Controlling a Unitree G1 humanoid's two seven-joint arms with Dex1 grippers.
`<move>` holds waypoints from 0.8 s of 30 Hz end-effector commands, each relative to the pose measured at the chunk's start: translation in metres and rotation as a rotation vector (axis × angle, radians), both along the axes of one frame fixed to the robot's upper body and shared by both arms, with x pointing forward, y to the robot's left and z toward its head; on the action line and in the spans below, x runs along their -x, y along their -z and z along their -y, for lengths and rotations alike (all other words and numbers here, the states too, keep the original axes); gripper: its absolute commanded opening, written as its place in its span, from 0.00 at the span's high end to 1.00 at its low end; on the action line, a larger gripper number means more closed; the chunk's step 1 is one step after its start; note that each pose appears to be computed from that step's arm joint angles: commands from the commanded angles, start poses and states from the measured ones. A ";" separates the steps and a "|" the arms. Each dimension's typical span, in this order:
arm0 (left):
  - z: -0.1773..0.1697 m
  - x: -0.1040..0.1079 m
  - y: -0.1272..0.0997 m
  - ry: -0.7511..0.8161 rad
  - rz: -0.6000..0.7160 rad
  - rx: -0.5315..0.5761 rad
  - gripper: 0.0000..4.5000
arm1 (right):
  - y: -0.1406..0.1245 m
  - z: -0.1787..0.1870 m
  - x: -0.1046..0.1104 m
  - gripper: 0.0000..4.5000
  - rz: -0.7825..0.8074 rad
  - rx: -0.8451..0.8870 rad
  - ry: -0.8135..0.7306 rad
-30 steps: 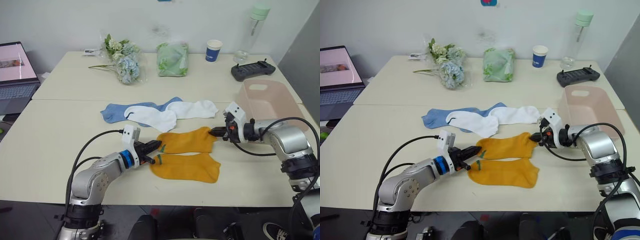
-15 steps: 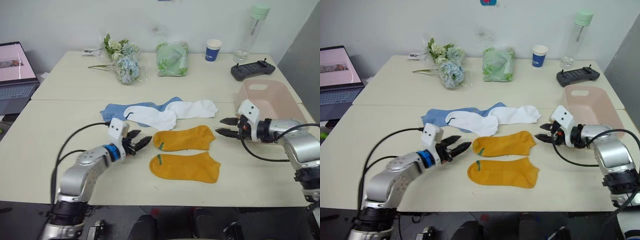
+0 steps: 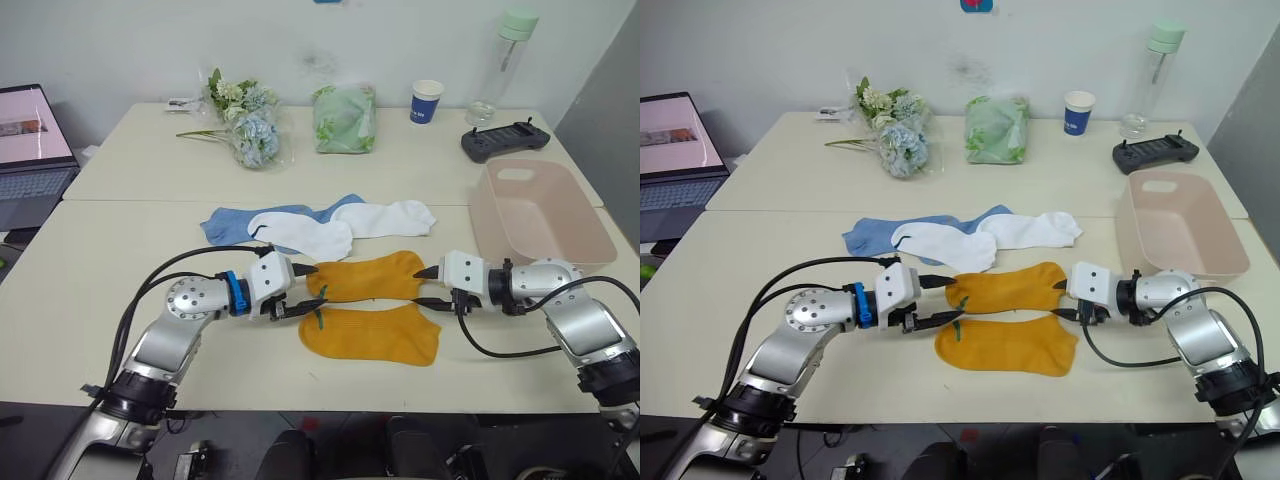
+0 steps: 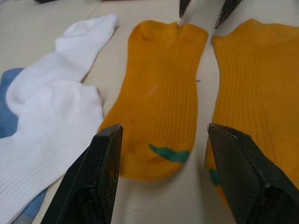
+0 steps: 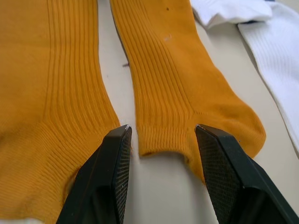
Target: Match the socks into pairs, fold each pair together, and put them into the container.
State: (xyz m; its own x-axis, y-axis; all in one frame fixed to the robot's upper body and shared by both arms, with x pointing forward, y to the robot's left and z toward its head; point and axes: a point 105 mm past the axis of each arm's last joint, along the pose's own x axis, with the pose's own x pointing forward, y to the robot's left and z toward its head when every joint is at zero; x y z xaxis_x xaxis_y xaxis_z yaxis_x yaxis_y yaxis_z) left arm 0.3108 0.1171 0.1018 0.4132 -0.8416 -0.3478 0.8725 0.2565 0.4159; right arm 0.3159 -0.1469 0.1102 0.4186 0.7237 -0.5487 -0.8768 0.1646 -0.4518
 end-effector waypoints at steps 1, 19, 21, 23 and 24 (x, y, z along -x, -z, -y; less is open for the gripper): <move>0.000 -0.003 0.002 0.026 0.042 -0.052 0.33 | -0.008 -0.003 -0.005 0.48 0.060 0.026 -0.037; 0.012 -0.018 0.004 0.050 0.089 -0.082 0.54 | 0.005 -0.002 -0.012 0.70 0.091 0.113 -0.105; 0.014 -0.020 0.003 0.050 0.086 -0.075 0.68 | 0.004 -0.001 -0.014 0.85 0.093 0.107 -0.100; 0.015 -0.020 0.002 0.058 0.082 -0.073 0.81 | 0.001 -0.002 -0.016 1.00 0.098 0.095 -0.096; 0.015 -0.020 0.002 0.061 0.083 -0.073 0.88 | -0.001 -0.003 -0.017 1.00 0.101 0.084 -0.090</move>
State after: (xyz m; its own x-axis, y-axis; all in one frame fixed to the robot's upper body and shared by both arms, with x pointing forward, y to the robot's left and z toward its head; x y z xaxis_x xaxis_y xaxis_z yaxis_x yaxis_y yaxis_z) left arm 0.3302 0.1054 0.0928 0.3968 -0.8299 -0.3921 0.8572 0.1823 0.4816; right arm 0.3292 -0.1466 0.0980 0.3869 0.6981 -0.6025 -0.8598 0.0369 -0.5094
